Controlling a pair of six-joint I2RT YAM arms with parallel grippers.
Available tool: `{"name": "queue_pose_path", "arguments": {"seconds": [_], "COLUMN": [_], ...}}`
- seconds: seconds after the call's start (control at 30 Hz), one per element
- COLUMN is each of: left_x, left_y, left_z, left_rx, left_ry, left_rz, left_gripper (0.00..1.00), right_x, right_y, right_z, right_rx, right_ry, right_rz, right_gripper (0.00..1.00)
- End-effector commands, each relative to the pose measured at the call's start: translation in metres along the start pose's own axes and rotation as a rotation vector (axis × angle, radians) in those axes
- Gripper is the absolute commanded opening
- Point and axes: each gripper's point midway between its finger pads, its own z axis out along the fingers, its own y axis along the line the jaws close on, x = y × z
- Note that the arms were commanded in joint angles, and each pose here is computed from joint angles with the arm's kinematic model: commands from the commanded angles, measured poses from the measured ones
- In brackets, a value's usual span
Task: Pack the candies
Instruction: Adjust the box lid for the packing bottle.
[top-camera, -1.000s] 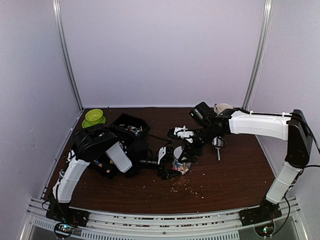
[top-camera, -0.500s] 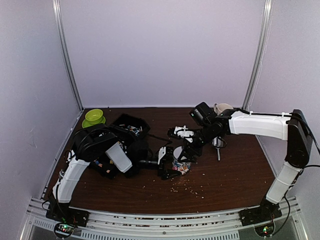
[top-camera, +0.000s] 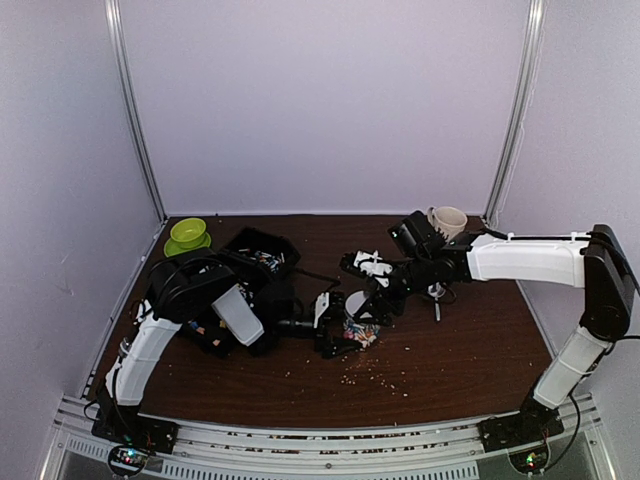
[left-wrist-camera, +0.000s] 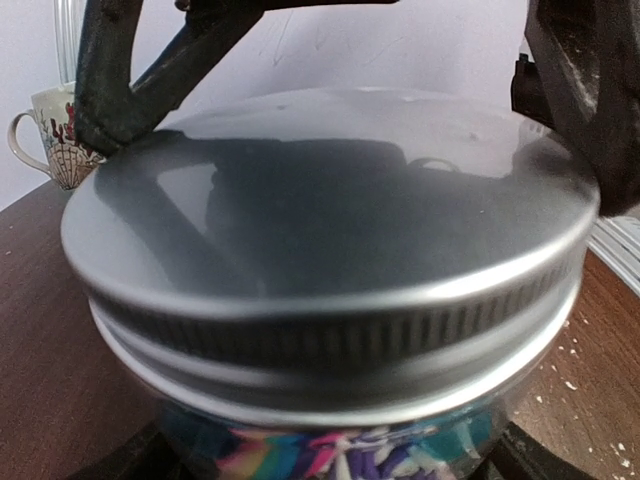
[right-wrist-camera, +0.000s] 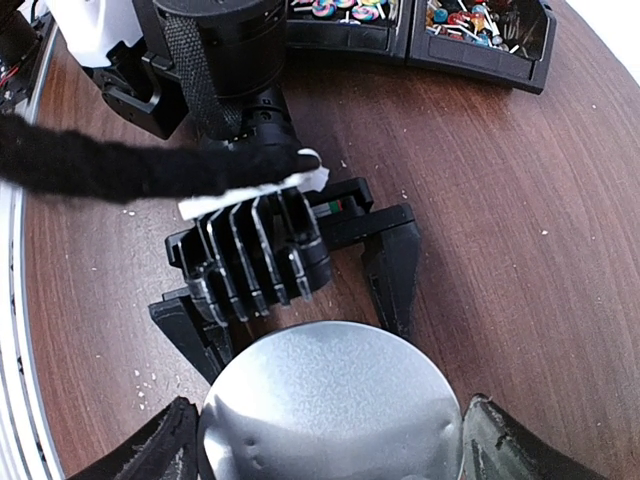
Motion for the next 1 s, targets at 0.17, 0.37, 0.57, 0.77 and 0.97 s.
{"name": "queue_pose_path", "arguments": {"seconds": [0.17, 0.37, 0.57, 0.77, 0.97], "left_x": [0.016, 0.015, 0.015, 0.016, 0.016], "left_y": [0.008, 0.008, 0.008, 0.007, 0.007], "left_z": [-0.007, -0.007, -0.008, -0.008, -0.007], "left_rx": [-0.028, -0.029, -0.030, -0.027, -0.021], "left_ry": [0.016, 0.016, 0.016, 0.016, 0.015], "left_rz": [-0.042, -0.041, -0.042, -0.041, -0.041], "left_gripper": [0.91, 0.91, 0.91, 0.91, 0.91], "right_x": [0.005, -0.003, -0.014, -0.013, -0.024], "right_y": [-0.007, -0.005, -0.003, 0.000, 0.012], "right_z": [-0.001, -0.010, -0.016, -0.011, -0.020], "right_rx": [0.091, 0.131, 0.148, 0.121, 0.057], "right_ry": [-0.051, -0.153, -0.225, -0.225, -0.245], "right_rz": [0.062, 0.047, 0.027, 0.034, 0.014], "right_gripper": [0.85, 0.85, 0.86, 0.86, 0.89]}}
